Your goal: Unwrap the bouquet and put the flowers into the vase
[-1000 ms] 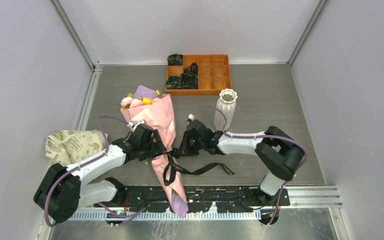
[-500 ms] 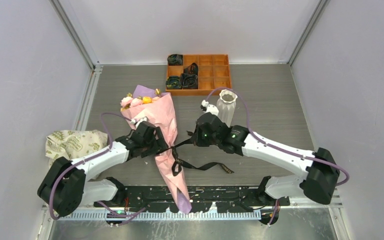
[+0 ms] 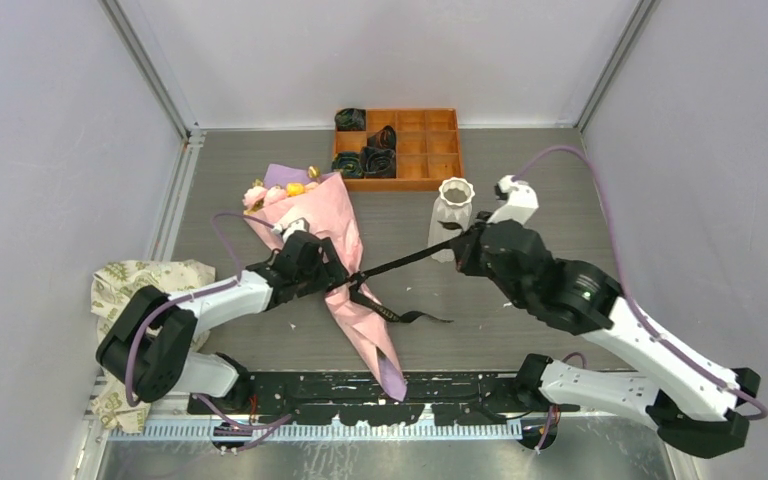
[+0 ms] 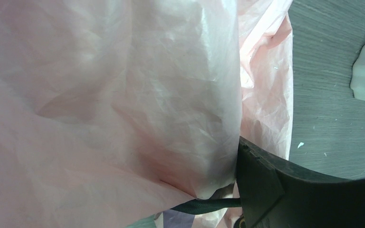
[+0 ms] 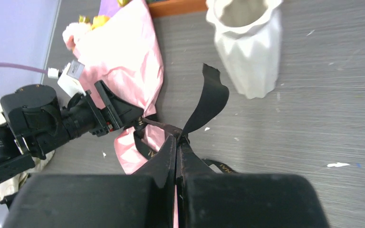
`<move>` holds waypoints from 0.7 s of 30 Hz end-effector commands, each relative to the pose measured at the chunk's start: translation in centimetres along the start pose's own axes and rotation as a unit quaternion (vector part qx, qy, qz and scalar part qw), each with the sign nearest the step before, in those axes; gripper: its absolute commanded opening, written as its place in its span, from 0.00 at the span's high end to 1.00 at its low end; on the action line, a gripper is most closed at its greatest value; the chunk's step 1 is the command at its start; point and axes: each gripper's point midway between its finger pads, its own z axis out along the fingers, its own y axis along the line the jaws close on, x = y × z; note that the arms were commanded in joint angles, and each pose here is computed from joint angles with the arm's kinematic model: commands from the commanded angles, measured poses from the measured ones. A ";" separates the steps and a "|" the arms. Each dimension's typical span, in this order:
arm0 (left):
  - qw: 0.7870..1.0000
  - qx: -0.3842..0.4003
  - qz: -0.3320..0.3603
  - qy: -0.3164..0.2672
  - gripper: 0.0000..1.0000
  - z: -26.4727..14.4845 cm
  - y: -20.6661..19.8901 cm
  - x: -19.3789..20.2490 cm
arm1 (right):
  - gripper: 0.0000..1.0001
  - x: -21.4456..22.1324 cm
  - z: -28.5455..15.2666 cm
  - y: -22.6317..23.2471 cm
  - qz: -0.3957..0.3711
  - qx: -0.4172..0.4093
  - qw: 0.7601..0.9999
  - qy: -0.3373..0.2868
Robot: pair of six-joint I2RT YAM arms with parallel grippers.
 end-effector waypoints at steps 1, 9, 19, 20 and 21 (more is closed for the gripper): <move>0.991 -0.099 0.031 0.087 0.20 1.2 6.0 5.2 | 0.99 -3.3 -3.2 -3.7 -0.002 0.055 0.997 -0.060; 0.989 -0.103 0.037 0.102 0.21 2.6 5.9 5.7 | 0.99 -5.8 -7.5 -7.6 0.026 0.091 0.989 -0.117; 0.990 -0.097 0.038 0.098 0.23 2.0 5.5 5.2 | 0.96 -6.1 -8.6 -9.3 0.033 0.113 0.985 -0.129; 0.991 -0.092 0.039 0.092 0.23 1.5 5.1 4.8 | 0.92 -6.0 -8.4 -9.3 0.031 0.117 0.984 -0.128; 0.992 -0.086 0.041 0.087 0.22 1.0 4.8 4.4 | 0.86 -5.9 -8.3 -9.4 0.029 0.121 0.984 -0.127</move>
